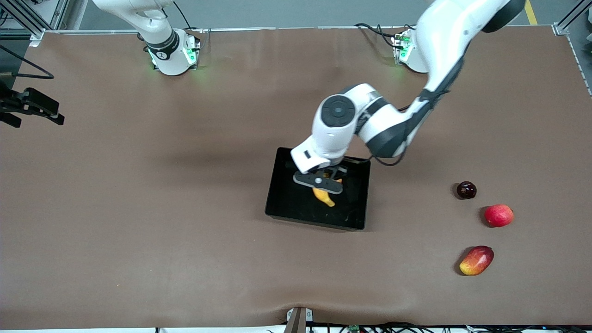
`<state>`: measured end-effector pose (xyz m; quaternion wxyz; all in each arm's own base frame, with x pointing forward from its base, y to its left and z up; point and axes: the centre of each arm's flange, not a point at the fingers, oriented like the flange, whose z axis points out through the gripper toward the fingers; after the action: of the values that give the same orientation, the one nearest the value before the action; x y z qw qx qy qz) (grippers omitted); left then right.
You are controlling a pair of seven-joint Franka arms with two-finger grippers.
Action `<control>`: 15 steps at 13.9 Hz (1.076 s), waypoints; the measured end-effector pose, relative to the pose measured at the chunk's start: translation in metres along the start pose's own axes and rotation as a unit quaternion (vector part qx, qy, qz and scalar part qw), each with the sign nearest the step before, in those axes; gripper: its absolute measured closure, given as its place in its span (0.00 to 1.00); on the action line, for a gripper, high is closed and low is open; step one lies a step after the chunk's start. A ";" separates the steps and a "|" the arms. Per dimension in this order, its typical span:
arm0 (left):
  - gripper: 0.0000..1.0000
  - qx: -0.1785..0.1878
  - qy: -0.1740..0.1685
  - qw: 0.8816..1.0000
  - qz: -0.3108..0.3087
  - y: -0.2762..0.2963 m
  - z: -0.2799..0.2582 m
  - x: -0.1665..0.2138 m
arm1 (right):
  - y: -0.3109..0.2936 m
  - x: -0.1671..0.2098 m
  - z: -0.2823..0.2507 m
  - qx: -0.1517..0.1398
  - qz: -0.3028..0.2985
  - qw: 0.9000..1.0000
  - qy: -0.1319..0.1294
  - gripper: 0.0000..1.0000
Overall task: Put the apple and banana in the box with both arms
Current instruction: 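Carry the banana over the box with the left gripper, then lower the banana into the box and open the left gripper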
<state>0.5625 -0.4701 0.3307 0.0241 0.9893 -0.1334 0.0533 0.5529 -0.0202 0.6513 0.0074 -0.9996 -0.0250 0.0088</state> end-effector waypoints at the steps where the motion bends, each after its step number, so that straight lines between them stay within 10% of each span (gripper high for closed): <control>1: 0.63 0.004 0.011 1.000 -0.012 0.010 0.016 -0.001 | 0.001 -0.001 0.000 0.000 0.001 1.000 -0.001 0.00; 15: 0.63 -0.010 0.007 0.996 -0.092 0.030 0.141 -0.014 | 0.010 -0.006 0.000 0.001 0.009 1.000 -0.006 0.00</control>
<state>0.5554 -0.5042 0.1900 0.0399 0.9967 -0.0425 0.0562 0.5476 -0.0305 0.6512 0.0085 -0.9997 -0.0160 0.0151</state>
